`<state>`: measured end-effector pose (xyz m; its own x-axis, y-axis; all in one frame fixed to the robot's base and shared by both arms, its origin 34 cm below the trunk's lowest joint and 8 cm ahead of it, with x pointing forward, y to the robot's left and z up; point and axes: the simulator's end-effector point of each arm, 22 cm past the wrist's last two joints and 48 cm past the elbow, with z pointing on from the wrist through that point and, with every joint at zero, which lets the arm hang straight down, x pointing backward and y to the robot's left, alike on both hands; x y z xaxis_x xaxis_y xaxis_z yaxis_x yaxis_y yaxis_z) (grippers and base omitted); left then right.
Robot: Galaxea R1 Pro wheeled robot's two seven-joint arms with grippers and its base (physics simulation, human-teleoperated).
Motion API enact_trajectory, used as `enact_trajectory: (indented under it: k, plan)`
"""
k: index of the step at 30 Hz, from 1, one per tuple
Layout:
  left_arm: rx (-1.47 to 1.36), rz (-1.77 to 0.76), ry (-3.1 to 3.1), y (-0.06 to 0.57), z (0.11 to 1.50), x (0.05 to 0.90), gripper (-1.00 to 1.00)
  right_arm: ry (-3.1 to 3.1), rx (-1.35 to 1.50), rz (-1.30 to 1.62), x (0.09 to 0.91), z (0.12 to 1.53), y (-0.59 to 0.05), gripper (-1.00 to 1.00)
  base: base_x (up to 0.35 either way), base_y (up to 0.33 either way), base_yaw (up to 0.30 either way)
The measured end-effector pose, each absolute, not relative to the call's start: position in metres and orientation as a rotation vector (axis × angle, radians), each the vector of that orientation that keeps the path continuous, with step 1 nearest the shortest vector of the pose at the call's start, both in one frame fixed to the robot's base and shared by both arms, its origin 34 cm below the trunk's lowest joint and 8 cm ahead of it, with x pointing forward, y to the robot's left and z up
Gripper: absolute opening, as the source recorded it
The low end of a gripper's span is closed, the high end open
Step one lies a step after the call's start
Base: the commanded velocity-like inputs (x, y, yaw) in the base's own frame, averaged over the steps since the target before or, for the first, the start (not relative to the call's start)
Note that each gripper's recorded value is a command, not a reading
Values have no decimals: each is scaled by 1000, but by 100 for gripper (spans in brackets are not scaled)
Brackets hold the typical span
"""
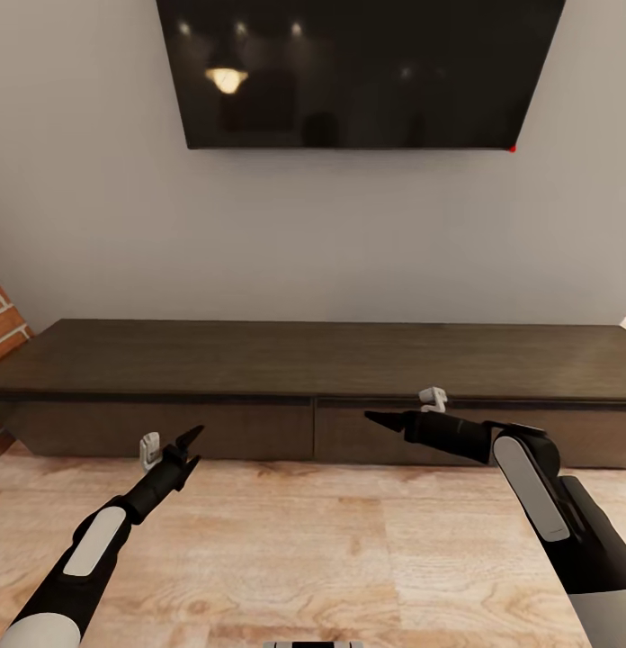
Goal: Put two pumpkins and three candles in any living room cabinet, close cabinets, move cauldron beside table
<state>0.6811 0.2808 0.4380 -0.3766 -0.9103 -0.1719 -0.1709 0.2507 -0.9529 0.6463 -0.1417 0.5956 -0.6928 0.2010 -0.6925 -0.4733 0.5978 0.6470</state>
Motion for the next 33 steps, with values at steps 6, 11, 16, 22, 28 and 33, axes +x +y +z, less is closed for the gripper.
enact_trajectory:
  k: [6, 11, 16, 22, 28, 33]
  plan:
    - [-1010, -1200, 1734, 270, 436, 681, 100, 2044, -230, 1151, 643, 601, -138, 100, 32, 11, 0]
    - [-1014, -1210, 1731, 264, 436, 682, 100, 1994, -268, 1231, 635, 615, -129, 100, 2, 1, 0]
    - [-1016, -1210, 1731, 263, 436, 682, 100, 1893, -356, 1402, 613, 641, -113, 100, 12, 0, 0]
    - [-1027, -1209, 1736, 263, 432, 680, 100, 1865, -374, 1455, 606, 646, -111, 100, 67, 0, 0]
    - [-1051, -1218, 1708, 266, 434, 681, 100, 1862, -372, 1462, 606, 647, -111, 100, 160, 0, 0]
    - [-1058, -1215, 1703, 267, 433, 681, 100, 1862, -373, 1464, 606, 647, -111, 100, 62, 0, 0]
